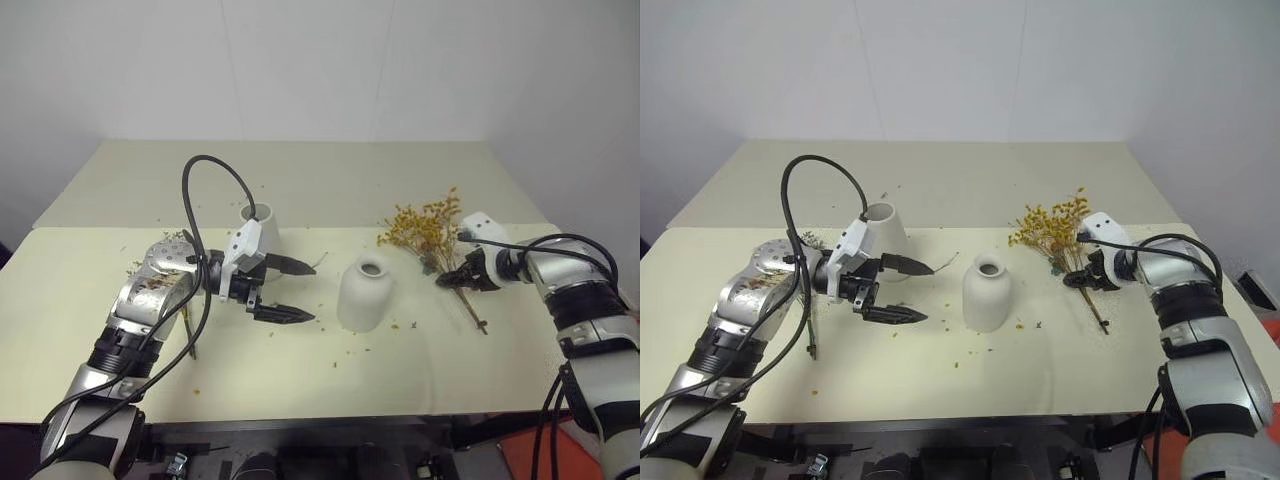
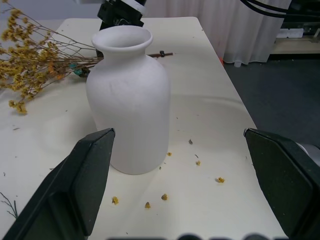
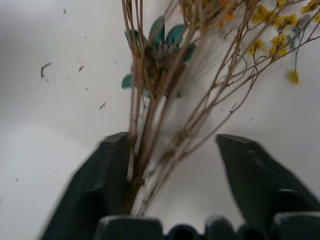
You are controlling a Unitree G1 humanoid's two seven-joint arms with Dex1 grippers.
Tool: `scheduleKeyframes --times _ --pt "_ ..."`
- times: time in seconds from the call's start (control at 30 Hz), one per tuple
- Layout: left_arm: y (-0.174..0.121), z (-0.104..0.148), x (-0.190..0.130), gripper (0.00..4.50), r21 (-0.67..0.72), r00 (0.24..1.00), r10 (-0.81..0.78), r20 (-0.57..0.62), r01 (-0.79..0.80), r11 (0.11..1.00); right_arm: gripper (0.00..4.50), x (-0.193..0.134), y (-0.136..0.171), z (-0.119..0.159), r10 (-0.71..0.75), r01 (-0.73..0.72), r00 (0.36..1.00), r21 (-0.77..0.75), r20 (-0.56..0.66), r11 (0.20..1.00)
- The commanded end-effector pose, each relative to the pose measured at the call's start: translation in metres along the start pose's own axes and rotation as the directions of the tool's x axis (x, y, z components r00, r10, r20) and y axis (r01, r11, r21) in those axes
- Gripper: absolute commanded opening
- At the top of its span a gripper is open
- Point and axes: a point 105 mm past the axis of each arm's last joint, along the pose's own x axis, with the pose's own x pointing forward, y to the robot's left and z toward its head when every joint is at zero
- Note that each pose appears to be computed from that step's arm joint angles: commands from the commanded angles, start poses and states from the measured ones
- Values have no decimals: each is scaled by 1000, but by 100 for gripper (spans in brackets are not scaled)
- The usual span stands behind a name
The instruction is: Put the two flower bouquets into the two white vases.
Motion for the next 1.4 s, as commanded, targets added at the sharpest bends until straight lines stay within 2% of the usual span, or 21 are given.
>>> scheduleKeyframes --times 0.03,0.2,0.27,0.33,0.43,0.5,0.57,0.6,0.67,0.73,0.87,0.97,1.1,1.2,1.4 --pt "-2 7 -2 450 49 1000 6 3 -6 999 189 -4 -4 10 -14 15 1000 -38 11 999" --pt "-3 6 -2 450 47 1000 10 4 -10 999 8 -1 -5 7 -22 21 1000 -41 -8 999" --pt "-3 6 -3 450 48 1000 12 2 -12 999 3 0 -6 5 -40 39 999 -50 -11 998" --pt "-3 7 -5 450 46 1000 15 0 -15 999 3 -1 -13 6 -117 118 993 -61 19 991" --pt "-3 10 -10 450 40 1000 25 14 -26 999 3 -9 -20 12 -198 202 973 -19 115 979" --pt "-3 13 -14 450 31 999 33 33 -34 999 3 -19 -25 19 -273 279 938 4 213 960" --pt "-5 20 -22 450 11 996 44 71 -45 999 3 -47 -26 38 -368 385 827 48 425 922" --pt "-6 23 -26 450 2 995 51 86 -51 999 3 -65 -24 48 -407 423 738 102 538 901" --pt "-7 25 -30 450 -14 993 59 102 -58 998 3 -93 -19 58 -453 459 595 182 664 870" --pt "-9 25 -33 450 -27 993 64 103 -62 998 3 -123 -11 67 -463 464 462 238 757 853" --pt "-10 22 -37 450 -45 993 72 91 -68 997 3 -169 11 78 -452 298 265 373 852 879" --pt "-9 20 -39 450 -51 993 75 86 -71 996 3 -186 32 84 -396 206 198 357 896 911" --pt "-6 18 -41 450 -63 992 89 90 -83 995 3 -199 69 95 -268 56 117 263 956 963" --pt "-4 17 -42 450 -64 991 102 91 -96 993 3 -192 99 101 -191 -17 109 193 976 981" --pt "-4 18 -43 450 -60 990 112 85 -107 993 3 -178 127 109 -149 -67 89 155 985 986"
